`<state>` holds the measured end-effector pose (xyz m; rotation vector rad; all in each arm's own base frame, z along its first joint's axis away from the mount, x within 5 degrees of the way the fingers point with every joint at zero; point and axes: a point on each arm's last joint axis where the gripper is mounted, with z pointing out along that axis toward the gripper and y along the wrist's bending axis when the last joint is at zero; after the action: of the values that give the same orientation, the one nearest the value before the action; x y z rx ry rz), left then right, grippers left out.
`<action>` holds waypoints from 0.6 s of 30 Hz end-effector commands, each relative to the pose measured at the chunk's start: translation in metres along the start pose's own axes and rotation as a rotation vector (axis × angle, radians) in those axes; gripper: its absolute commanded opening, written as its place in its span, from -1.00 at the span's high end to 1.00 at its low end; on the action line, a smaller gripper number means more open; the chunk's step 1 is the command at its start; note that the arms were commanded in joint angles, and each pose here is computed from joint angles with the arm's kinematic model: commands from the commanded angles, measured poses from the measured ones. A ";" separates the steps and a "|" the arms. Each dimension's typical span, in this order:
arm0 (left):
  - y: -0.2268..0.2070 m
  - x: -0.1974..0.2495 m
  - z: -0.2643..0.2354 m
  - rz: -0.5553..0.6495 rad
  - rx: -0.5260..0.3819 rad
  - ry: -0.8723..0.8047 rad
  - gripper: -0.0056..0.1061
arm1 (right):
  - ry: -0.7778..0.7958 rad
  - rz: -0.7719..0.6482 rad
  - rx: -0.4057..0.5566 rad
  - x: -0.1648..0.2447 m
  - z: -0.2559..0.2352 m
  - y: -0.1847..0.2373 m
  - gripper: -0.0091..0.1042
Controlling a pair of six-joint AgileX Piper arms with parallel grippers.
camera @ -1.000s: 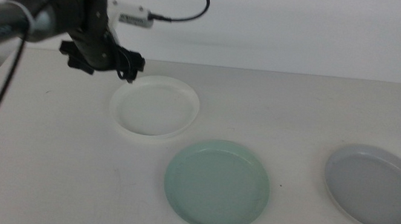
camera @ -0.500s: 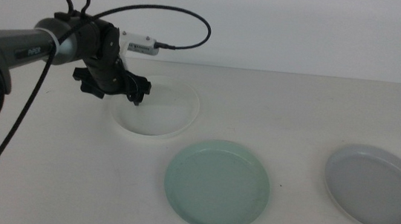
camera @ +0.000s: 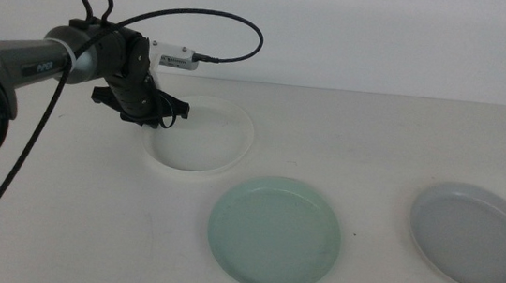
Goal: Stack the three bowls on top of each other.
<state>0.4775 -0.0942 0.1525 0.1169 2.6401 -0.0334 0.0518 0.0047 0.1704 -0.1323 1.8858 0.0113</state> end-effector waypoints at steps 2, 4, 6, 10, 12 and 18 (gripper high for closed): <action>-0.002 -0.022 -0.044 -0.024 0.017 -0.111 0.90 | -0.101 -0.009 0.020 -0.008 -0.002 -0.001 -0.49; 0.001 -0.027 -0.058 -0.038 0.011 -0.138 0.90 | -0.101 -0.009 0.020 -0.008 -0.002 -0.001 -0.49; 0.004 -0.031 -0.075 -0.057 0.020 -0.165 0.90 | -0.101 -0.009 0.020 -0.008 -0.002 -0.001 -0.49; 0.004 -0.037 -0.122 -0.060 0.026 -0.208 0.90 | -0.101 -0.009 0.020 -0.008 -0.002 -0.001 -0.49; -0.002 -0.034 -0.146 -0.052 0.037 -0.225 0.90 | -0.101 -0.009 0.020 -0.008 -0.002 -0.001 -0.49; -0.029 -0.005 -0.188 -0.015 0.105 -0.299 0.90 | -0.101 -0.009 0.020 -0.008 -0.002 -0.001 -0.49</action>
<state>0.4036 -0.1089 0.2847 0.1317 2.4735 -0.1161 0.0518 0.0047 0.1704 -0.1323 1.8858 0.0113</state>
